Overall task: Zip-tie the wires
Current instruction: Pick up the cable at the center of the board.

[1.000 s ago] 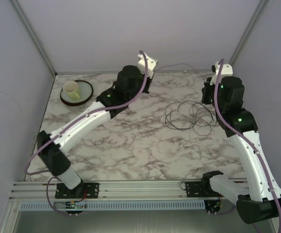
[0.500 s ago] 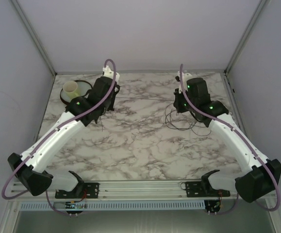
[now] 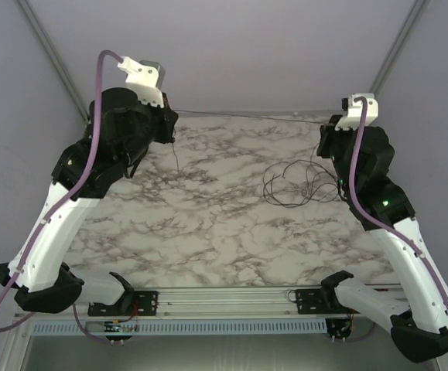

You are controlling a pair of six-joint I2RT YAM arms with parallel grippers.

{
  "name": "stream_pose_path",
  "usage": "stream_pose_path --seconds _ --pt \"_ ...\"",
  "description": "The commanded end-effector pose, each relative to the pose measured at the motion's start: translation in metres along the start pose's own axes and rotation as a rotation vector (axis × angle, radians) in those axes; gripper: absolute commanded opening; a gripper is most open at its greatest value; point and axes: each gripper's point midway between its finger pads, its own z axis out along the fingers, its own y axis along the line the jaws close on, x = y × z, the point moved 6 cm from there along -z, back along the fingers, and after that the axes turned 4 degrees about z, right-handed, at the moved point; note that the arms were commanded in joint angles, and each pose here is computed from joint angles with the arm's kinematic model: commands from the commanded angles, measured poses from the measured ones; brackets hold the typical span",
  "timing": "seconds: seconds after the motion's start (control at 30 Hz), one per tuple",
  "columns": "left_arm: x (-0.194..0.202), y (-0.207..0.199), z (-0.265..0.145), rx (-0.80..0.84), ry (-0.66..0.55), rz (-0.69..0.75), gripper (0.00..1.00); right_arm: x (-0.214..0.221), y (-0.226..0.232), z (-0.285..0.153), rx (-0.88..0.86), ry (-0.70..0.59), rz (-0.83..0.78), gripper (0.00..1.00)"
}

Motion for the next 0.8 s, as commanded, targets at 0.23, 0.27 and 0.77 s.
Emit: stream_pose_path --seconds 0.23,0.27,0.77 --pt "-0.044 0.029 -0.066 -0.066 -0.190 -0.071 0.00 0.003 -0.042 0.002 0.283 -0.154 -0.041 0.00" --pt "-0.046 0.032 -0.072 -0.077 -0.196 -0.066 0.00 0.003 -0.045 0.003 0.294 -0.169 -0.047 0.01" --pt "-0.052 0.071 -0.117 -0.318 -0.228 -0.119 0.00 0.017 -0.111 -0.019 0.506 -0.217 -0.072 0.01"
